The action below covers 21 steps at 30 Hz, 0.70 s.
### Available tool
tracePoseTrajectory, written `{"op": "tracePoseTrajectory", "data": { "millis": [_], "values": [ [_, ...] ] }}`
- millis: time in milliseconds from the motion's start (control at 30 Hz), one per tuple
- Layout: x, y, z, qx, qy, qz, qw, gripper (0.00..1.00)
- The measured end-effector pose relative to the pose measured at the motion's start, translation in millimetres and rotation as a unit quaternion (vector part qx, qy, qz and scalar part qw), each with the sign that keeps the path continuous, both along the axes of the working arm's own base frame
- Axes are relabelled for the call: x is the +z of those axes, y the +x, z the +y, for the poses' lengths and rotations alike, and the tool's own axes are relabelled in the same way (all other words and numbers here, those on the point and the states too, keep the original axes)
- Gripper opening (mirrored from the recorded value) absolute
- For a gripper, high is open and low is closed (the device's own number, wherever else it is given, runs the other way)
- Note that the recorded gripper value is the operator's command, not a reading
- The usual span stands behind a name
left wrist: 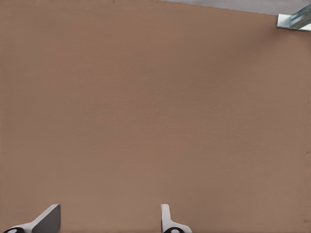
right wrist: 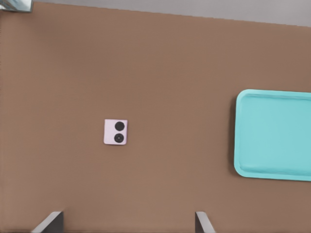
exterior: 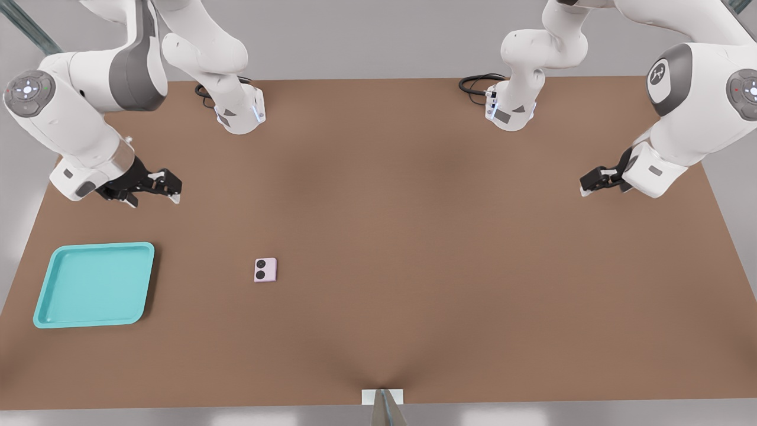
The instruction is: Keep left arm still and place phone on the tray with right arm
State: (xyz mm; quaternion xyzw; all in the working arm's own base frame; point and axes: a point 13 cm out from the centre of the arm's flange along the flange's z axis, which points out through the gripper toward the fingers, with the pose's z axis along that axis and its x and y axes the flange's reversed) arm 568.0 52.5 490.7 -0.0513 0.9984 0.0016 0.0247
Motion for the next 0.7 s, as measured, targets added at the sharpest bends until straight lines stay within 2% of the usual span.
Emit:
{"op": "tracePoseTrajectory", "data": {
  "millis": [67, 133, 267, 367, 500, 633, 700],
  "values": [
    [-4, -1, 14, 0.011, 0.002, 0.005, 1.000, 1.00],
    [-29, 5, 29, 0.025, 0.006, 0.024, 0.999, 1.00],
    [-123, 35, 30, 0.020, 0.016, 0.074, 0.997, 1.00],
    [-200, 47, 58, 0.033, 0.007, 0.098, 0.995, 1.00],
    [-270, 57, 118, 0.039, 0.004, 0.093, 0.995, 1.00],
    [-293, 74, 136, 0.002, 0.014, 0.069, 0.998, 1.00],
    [-309, 76, 140, -0.016, 0.017, 0.068, 0.997, 1.00]
  ]
}}
